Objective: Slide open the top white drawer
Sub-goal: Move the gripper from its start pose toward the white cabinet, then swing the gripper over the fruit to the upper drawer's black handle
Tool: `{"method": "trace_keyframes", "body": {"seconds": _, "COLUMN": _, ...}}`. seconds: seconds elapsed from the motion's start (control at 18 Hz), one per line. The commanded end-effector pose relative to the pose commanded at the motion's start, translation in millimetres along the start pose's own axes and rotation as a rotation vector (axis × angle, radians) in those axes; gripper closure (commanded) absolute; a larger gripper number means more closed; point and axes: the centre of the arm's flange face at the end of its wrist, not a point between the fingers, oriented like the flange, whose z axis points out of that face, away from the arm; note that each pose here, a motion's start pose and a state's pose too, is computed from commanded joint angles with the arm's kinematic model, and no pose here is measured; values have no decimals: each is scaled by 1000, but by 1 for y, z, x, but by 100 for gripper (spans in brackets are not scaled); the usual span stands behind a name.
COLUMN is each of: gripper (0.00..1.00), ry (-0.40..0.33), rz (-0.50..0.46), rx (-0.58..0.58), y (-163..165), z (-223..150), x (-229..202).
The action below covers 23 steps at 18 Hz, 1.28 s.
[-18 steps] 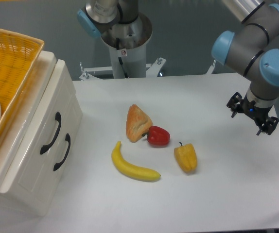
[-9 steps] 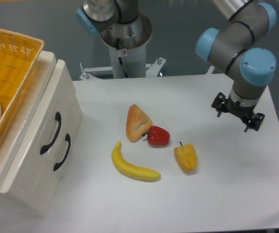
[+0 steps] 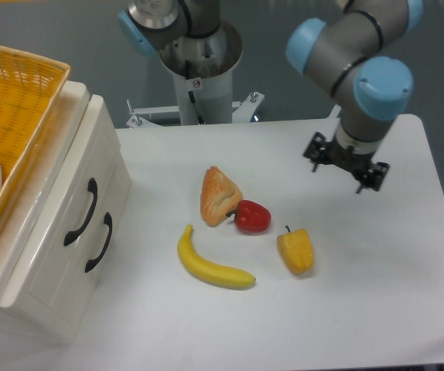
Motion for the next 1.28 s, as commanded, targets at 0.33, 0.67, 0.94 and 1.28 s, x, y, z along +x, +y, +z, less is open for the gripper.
{"method": "trace_keyframes", "body": {"seconds": 0.33, "gripper": 0, "ry": 42, "rz": -57, "rx": 25, "y": -46, "z": -4, "x": 66}}
{"method": "trace_keyframes", "body": {"seconds": 0.67, "gripper": 0, "ry": 80, "rz": -115, "rx": 5, "y": -82, "z": -6, "x": 143}}
{"method": "trace_keyframes", "body": {"seconds": 0.94, "gripper": 0, "ry": 122, "rz": -123, "rx": 26, "y": -99, "z": -3, "x": 172}}
{"method": "trace_keyframes", "body": {"seconds": 1.28, "gripper": 0, "ry": 234, "rz": -157, "rx": 113, "y": -110, "z": -10, "x": 187}}
